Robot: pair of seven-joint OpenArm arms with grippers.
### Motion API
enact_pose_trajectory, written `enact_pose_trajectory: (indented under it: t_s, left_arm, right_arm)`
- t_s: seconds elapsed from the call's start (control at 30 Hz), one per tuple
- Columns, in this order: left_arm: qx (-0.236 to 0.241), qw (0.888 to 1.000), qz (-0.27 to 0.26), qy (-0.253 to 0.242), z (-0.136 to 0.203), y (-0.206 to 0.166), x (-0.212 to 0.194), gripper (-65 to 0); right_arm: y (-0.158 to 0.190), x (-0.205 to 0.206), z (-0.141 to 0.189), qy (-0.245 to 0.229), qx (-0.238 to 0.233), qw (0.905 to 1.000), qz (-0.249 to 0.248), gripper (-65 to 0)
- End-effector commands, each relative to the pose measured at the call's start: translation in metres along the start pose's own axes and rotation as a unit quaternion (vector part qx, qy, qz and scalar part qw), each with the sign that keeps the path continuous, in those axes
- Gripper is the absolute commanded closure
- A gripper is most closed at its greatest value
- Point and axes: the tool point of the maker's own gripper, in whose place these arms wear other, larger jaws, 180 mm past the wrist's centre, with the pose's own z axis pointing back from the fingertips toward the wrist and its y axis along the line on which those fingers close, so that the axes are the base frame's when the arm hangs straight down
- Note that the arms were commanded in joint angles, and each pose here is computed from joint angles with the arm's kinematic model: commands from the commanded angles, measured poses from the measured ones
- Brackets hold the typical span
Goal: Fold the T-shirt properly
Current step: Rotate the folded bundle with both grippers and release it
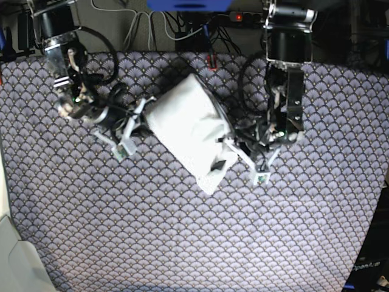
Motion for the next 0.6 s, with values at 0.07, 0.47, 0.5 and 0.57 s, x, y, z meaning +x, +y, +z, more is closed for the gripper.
enact_pose_trajectory:
  t_s: [0.07,0.47,0.5,0.57]
  left_arm:
    - [-0.007,1.000,0.000,0.011,-0.007,-0.010,0.001,-0.4]
    - [-0.031,0.999,-0.004,-0.020,-0.015,-0.036,0.019,-0.4]
    - [-0.032,0.999,-0.005,-0.025,-0.014,-0.036,0.025,-0.4]
    - [-0.030,0.999,-0.007,-0.032,-0.012,-0.034,0.034,-0.4]
  right_arm:
    - [0.019,-0.005,0.000,-0.014,0.022,0.9997,0.000,-1.1]
    - [0.050,-0.057,0.006,0.016,0.048,0.9982,-0.031,-1.1]
    - [0.052,-0.059,0.007,0.017,0.049,0.9981,-0.033,-1.1]
    - [0.055,-0.060,0.009,0.017,0.051,0.9980,-0.033,-1.0]
